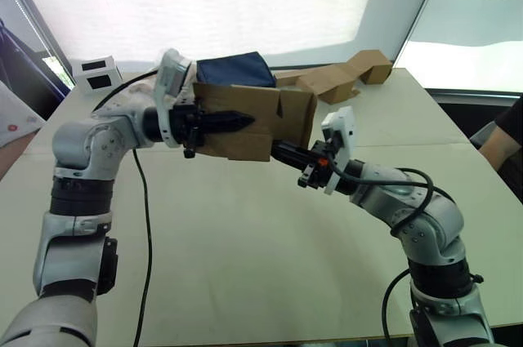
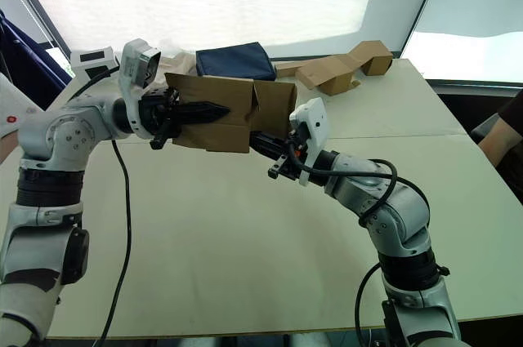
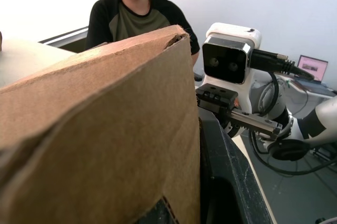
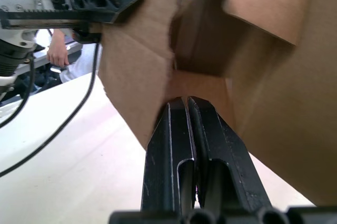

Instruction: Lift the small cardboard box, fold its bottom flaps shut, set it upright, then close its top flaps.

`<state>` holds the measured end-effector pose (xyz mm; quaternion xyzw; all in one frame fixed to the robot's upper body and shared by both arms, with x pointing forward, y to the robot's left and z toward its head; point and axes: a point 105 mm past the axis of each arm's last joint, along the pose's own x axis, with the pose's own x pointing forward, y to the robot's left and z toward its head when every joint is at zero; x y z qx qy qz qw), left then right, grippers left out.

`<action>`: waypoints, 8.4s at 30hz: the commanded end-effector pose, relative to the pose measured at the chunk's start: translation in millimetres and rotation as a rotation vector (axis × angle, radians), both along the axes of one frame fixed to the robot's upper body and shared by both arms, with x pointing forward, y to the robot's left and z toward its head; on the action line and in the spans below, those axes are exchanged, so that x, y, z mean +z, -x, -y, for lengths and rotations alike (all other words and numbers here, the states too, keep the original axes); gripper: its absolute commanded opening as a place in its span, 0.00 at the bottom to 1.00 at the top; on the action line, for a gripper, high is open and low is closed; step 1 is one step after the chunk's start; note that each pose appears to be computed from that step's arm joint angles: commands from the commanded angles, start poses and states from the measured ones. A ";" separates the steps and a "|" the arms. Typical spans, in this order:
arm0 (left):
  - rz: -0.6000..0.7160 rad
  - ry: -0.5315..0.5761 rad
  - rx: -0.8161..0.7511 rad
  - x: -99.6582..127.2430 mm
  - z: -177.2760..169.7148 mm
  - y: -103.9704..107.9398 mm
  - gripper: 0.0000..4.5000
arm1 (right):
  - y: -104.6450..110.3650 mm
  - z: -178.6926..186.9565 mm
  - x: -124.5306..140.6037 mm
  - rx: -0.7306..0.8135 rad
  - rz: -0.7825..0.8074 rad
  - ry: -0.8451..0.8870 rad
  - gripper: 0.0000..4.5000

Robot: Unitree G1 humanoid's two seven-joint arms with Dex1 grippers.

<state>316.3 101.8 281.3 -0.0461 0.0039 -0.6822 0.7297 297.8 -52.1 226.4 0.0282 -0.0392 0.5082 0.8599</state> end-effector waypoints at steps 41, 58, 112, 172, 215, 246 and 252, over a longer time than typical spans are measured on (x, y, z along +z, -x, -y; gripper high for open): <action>0.053 0.023 0.050 13.6 -11.0 -3.6 0.00 | 1.1 30.2 23.3 0.113 -0.120 -0.289 0.01; 0.046 0.029 0.044 14.6 -10.8 -0.9 0.00 | -5.3 24.2 20.2 0.109 -0.185 -0.396 0.61; 0.045 0.042 0.043 13.1 -6.7 -1.1 0.00 | 0.3 4.3 23.1 0.209 -0.324 -0.647 0.20; 0.038 0.090 0.099 10.2 -10.0 -8.6 0.00 | 9.8 -0.7 -6.5 0.117 -0.432 -0.679 0.20; 0.066 0.035 0.144 -0.7 -12.3 -12.3 0.00 | 7.6 -21.0 3.4 0.068 -0.379 -0.633 0.20; 0.039 0.082 0.102 6.3 -8.3 -9.3 0.00 | -9.9 10.1 5.0 -0.033 -0.284 -0.547 0.02; 0.034 0.072 0.089 2.5 -4.2 -7.9 0.00 | -4.4 -12.7 5.5 0.032 -0.274 -0.523 0.02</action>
